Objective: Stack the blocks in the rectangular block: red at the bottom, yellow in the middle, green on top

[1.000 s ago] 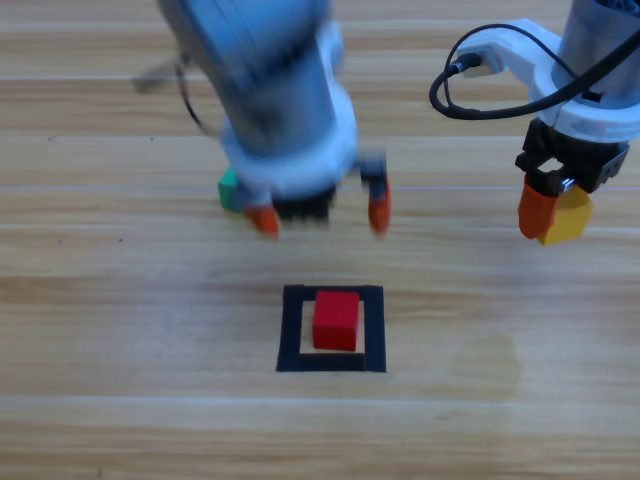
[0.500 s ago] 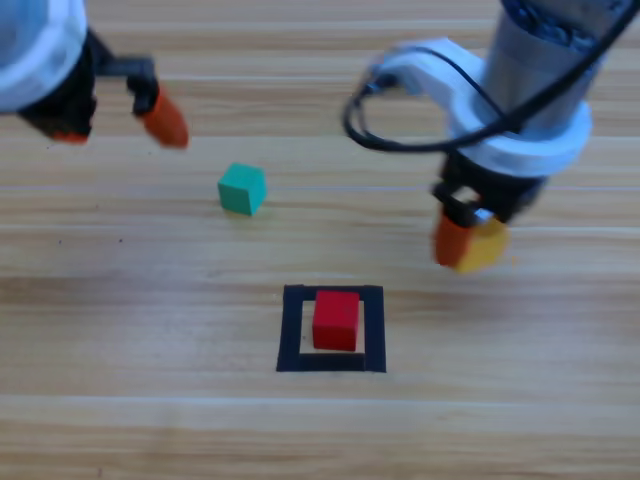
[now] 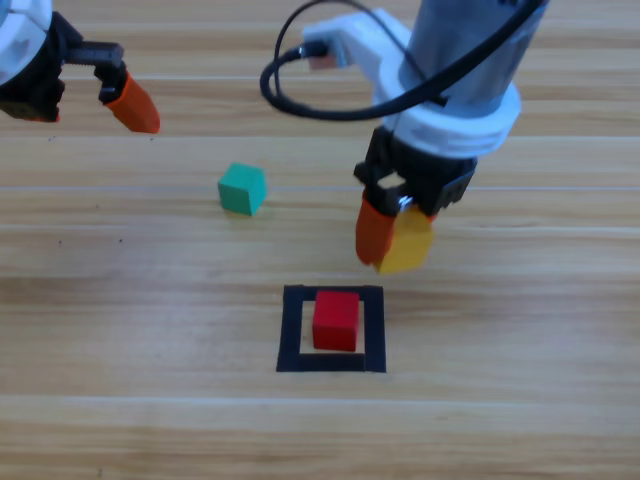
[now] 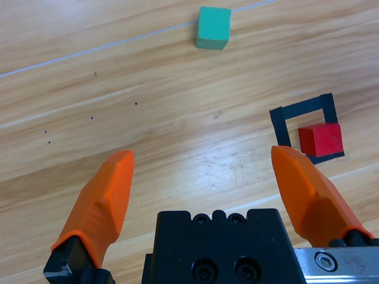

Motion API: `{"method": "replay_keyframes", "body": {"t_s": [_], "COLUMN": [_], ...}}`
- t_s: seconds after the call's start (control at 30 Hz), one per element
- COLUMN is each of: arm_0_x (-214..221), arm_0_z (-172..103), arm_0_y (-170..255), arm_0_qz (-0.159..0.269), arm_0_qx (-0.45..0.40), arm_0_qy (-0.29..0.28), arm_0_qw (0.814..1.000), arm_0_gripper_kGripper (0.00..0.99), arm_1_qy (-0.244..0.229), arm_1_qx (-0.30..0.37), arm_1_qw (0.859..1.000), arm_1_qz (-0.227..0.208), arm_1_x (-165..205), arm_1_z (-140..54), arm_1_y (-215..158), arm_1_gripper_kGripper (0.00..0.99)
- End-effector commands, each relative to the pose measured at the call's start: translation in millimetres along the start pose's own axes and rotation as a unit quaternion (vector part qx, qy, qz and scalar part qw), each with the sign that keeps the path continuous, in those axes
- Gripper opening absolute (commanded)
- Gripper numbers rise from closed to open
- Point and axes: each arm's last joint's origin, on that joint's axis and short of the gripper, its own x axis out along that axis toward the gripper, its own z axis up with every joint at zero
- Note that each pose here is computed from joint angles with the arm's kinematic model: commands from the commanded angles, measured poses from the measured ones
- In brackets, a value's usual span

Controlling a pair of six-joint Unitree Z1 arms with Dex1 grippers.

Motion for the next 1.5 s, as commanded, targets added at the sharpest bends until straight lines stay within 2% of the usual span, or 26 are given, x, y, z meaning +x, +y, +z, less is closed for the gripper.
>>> {"method": "replay_keyframes", "body": {"t_s": [0.03, 0.4, 0.67, 1.0, 1.5], "arm_0_x": [3, 17, 19, 24, 27], "arm_0_z": [2, 1, 1, 1, 0], "arm_0_y": [8, 7, 6, 6, 6], "arm_0_qz": [0.003, -0.008, -0.013, -0.012, -0.013], "arm_0_qx": [-0.008, -0.011, -0.003, -0.001, -0.002], "arm_0_qy": [0.003, 0.024, 0.029, 0.036, 0.04], "arm_0_qw": [1.0, 1.0, 1.0, 0.999, 0.999], "arm_0_gripper_kGripper": [0.99, 0.99, 0.99, 0.99, 0.99], "arm_1_qy": [0.054, 0.024, 0.039, 0.044, 0.049], "arm_1_qx": [0.029, 0.149, 0.232, 0.24, 0.229], "arm_1_qw": [0.998, 0.987, 0.969, 0.965, 0.966], "arm_1_qz": [-0.024, -0.047, -0.07, -0.098, -0.105], "arm_1_x": [50, 43, 69, 90, 111], "arm_1_z": [4.7, 8.7, 20.1, 27.6, 37.1], "arm_1_y": [15, 45, 50, 53, 53], "arm_1_gripper_kGripper": [0.179, 0.179, 0.179, 0.179, 0.179]}}
